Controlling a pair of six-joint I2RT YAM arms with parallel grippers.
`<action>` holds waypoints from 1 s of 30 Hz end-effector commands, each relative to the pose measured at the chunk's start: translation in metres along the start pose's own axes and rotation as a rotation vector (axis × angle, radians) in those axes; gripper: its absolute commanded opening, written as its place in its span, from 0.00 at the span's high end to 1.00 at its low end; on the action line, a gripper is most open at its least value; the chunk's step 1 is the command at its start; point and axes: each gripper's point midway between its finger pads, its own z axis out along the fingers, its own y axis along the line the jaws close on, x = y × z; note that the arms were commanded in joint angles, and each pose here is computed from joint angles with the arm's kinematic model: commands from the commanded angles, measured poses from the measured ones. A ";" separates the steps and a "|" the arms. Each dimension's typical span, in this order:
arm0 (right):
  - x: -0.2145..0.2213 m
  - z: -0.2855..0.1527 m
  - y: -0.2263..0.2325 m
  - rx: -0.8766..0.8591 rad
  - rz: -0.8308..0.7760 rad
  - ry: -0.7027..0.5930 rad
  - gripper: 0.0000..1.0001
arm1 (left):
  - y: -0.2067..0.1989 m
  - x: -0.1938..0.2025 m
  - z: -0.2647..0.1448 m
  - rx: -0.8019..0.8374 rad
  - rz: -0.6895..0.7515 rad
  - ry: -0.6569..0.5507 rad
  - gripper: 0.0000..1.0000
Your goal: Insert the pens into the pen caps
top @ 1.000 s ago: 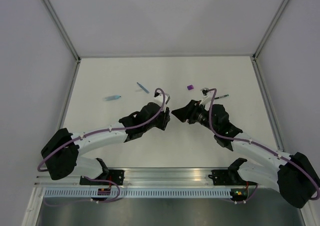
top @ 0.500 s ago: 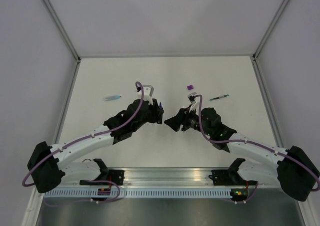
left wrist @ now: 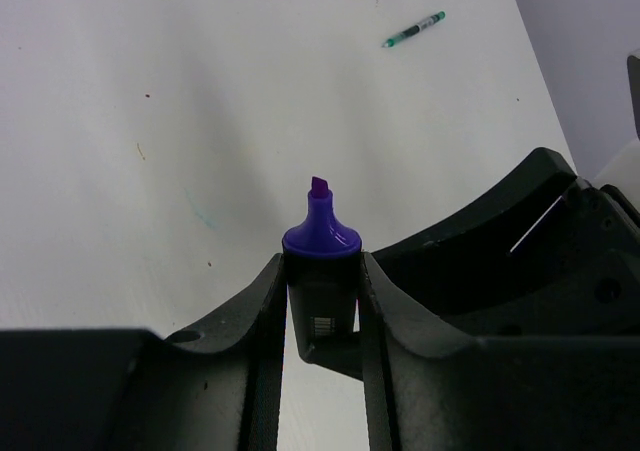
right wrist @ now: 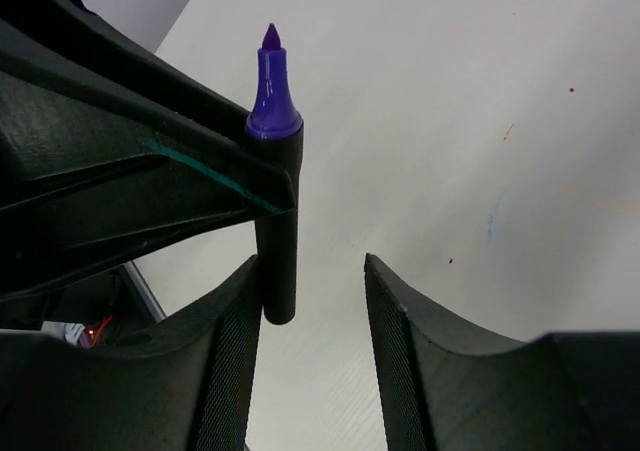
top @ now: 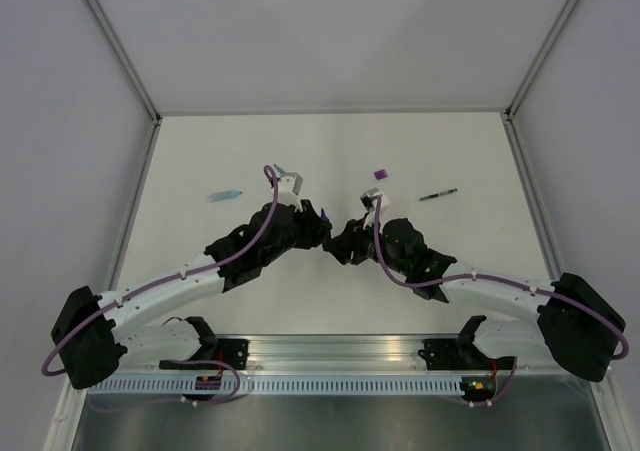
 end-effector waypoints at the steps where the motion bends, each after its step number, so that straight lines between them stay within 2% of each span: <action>1: -0.032 0.007 0.007 0.006 -0.021 -0.110 0.54 | -0.021 -0.011 -0.008 0.103 -0.077 -0.037 0.98; 2: -0.035 0.005 0.007 0.006 -0.022 -0.119 0.60 | -0.021 -0.010 -0.009 0.105 -0.078 -0.033 0.98; 3: -0.036 0.004 0.006 0.015 -0.025 -0.125 0.73 | -0.021 -0.009 -0.009 0.109 -0.079 -0.030 0.98; 4: -0.039 0.002 0.007 0.009 -0.025 -0.135 0.79 | -0.022 -0.007 -0.011 0.118 -0.078 -0.023 0.98; 5: -0.042 -0.002 0.011 -0.008 -0.030 -0.152 0.94 | -0.025 -0.008 -0.013 0.140 -0.078 -0.028 0.98; 6: -0.044 -0.004 0.012 -0.012 -0.030 -0.159 1.00 | -0.026 -0.009 -0.012 0.145 -0.073 -0.034 0.98; 7: -0.044 -0.006 0.015 -0.028 -0.031 -0.159 1.00 | -0.029 -0.011 -0.016 0.168 -0.062 -0.042 0.95; 9: -0.048 -0.011 0.021 -0.054 -0.031 -0.175 1.00 | -0.033 -0.015 -0.020 0.199 -0.052 -0.063 0.81; 10: -0.046 -0.014 0.027 -0.088 -0.033 -0.164 1.00 | -0.037 -0.020 -0.025 0.221 -0.043 -0.079 0.57; 11: -0.049 -0.018 0.031 -0.105 -0.031 -0.173 1.00 | -0.037 -0.021 -0.028 0.228 -0.040 -0.088 0.46; 13: -0.050 -0.024 0.038 -0.146 -0.028 -0.177 1.00 | -0.039 -0.028 -0.038 0.259 -0.033 -0.127 0.32; 14: -0.052 -0.028 0.042 -0.162 -0.027 -0.188 1.00 | -0.041 -0.030 -0.043 0.274 -0.029 -0.139 0.29; 19: -0.056 -0.039 0.062 -0.265 -0.028 -0.197 1.00 | -0.054 -0.043 -0.066 0.370 0.013 -0.190 0.25; 23: -0.053 -0.052 0.089 -0.420 -0.017 -0.186 1.00 | -0.060 -0.047 -0.073 0.404 0.045 -0.204 0.25; 27: -0.058 -0.070 0.116 -0.591 -0.008 -0.214 1.00 | -0.075 -0.050 -0.086 0.505 0.072 -0.231 0.29; 30: -0.056 -0.077 0.123 -0.637 -0.010 -0.205 1.00 | -0.087 -0.046 -0.095 0.594 0.095 -0.222 0.38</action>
